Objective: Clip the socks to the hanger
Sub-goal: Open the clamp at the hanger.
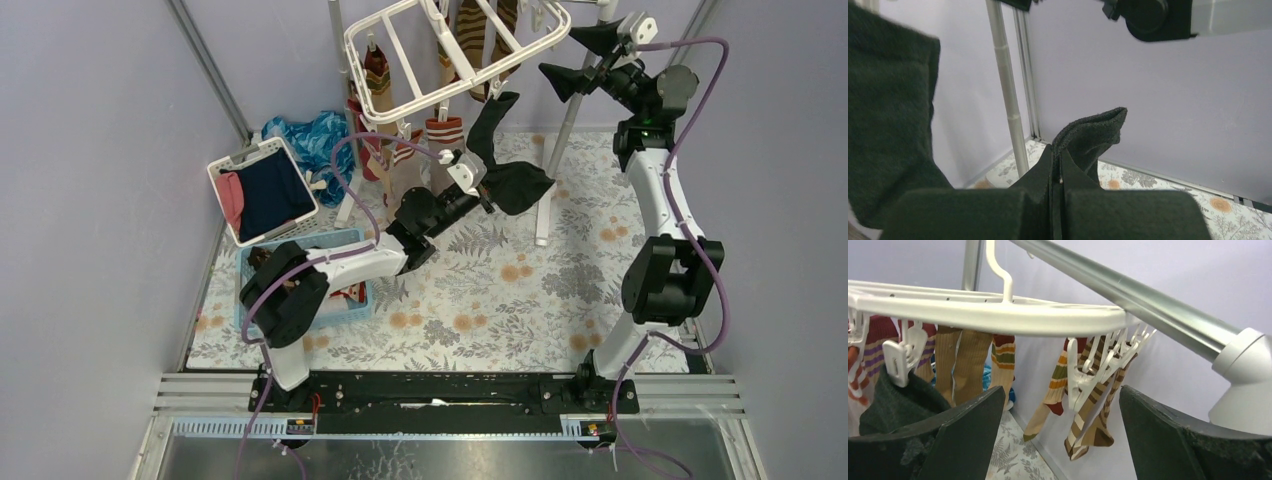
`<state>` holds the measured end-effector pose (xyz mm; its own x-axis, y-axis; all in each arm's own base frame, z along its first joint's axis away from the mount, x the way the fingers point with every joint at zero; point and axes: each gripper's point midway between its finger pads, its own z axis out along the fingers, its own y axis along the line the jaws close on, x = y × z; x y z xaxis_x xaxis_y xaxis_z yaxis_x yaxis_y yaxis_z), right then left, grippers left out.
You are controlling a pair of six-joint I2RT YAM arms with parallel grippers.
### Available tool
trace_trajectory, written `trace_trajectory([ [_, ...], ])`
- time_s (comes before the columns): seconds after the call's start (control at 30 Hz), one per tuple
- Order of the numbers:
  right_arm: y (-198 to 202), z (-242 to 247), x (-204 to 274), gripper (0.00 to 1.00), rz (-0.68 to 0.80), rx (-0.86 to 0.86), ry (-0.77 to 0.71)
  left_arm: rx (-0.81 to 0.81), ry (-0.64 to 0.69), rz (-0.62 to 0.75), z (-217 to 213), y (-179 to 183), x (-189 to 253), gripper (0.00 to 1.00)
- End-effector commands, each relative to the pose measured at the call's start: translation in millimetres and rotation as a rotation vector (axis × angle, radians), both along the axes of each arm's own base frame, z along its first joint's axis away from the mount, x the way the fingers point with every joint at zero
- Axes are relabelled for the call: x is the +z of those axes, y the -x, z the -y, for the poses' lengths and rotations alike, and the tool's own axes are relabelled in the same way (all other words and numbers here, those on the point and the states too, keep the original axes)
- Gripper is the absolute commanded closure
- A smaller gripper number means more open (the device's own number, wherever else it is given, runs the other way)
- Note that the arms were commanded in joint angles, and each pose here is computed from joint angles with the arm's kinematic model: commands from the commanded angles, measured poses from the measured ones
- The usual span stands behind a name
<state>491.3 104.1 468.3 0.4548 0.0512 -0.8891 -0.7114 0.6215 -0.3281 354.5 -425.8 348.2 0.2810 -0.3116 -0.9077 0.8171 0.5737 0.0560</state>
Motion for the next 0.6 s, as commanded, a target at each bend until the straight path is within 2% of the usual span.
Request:
trace_trajectory([
  [0.0,-5,-7,28,0.09,0.038,-0.010,-0.042,-0.053,0.054,0.004,5,-1,-3,1.00],
  [0.13,-16,-11,35,0.10,0.019,-0.023,-0.085,-0.055,0.052,0.000,3,1,-4,1.00],
  [0.33,-27,-10,42,0.18,-0.040,-0.037,-0.155,-0.040,0.051,0.001,-2,1,-7,1.00],
  [0.57,-30,-15,40,0.20,-0.059,-0.042,-0.181,-0.061,0.064,-0.005,-1,4,-9,1.00],
])
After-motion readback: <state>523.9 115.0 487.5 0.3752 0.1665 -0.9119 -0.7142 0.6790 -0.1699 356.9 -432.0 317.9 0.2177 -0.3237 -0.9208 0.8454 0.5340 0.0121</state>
